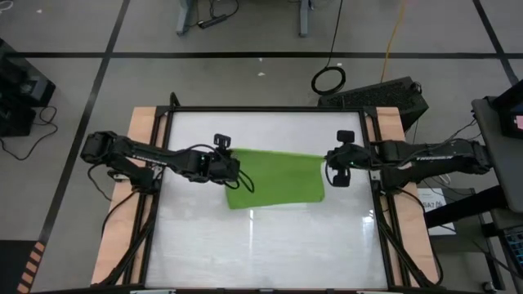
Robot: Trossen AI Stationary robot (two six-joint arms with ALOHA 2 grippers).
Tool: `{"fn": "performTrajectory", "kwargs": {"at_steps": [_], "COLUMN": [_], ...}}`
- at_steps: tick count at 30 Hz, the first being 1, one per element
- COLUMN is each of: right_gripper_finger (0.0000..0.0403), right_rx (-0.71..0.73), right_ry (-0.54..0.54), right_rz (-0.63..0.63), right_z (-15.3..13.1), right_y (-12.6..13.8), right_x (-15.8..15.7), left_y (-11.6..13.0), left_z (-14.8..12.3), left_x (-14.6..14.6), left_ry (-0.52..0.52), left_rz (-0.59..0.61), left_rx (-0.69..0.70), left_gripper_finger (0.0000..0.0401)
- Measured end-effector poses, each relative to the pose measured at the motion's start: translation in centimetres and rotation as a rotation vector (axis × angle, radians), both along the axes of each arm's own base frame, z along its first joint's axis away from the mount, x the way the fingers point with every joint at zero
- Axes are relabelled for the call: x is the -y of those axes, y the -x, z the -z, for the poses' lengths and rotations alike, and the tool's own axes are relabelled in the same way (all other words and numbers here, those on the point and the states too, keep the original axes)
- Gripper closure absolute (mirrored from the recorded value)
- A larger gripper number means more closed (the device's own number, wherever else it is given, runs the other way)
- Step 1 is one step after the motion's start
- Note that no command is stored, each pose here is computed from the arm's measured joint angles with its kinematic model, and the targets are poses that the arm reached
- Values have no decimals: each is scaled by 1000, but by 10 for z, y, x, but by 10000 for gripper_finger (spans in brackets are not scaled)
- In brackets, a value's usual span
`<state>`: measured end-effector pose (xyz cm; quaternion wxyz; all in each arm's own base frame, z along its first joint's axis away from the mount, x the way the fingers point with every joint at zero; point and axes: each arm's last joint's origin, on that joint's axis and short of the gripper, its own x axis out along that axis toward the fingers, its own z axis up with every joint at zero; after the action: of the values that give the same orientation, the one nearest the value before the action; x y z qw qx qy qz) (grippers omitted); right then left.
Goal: Roll towel
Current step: Fold the green towel
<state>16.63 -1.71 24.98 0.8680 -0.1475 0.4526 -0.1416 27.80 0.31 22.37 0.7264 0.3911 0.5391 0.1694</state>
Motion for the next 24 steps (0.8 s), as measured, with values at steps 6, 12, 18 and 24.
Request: {"fn": "performTrajectory", "kwargs": {"at_steps": [6, 12, 18, 24], "right_gripper_finger": [403, 403, 403, 403], "right_rx": [-32, -94, -116, -109], "right_ry": [-47, -42, -29, -11], "right_rz": [-26, -48, -48, -30], "right_z": [4, 11, 14, 13], "right_y": [-3, -8, -11, -10], "right_x": [7, 14, 20, 26], "left_y": [-2, -3, -5, -10], "left_z": [5, 26, 36, 34], "left_x": [-2, -2, -2, -2], "left_ry": [37, 20, -114, -178], "left_rz": [58, 97, 88, 123], "left_rx": [-55, -251, -339, -346], "left_gripper_finger": [396, 394, 393, 393]}}
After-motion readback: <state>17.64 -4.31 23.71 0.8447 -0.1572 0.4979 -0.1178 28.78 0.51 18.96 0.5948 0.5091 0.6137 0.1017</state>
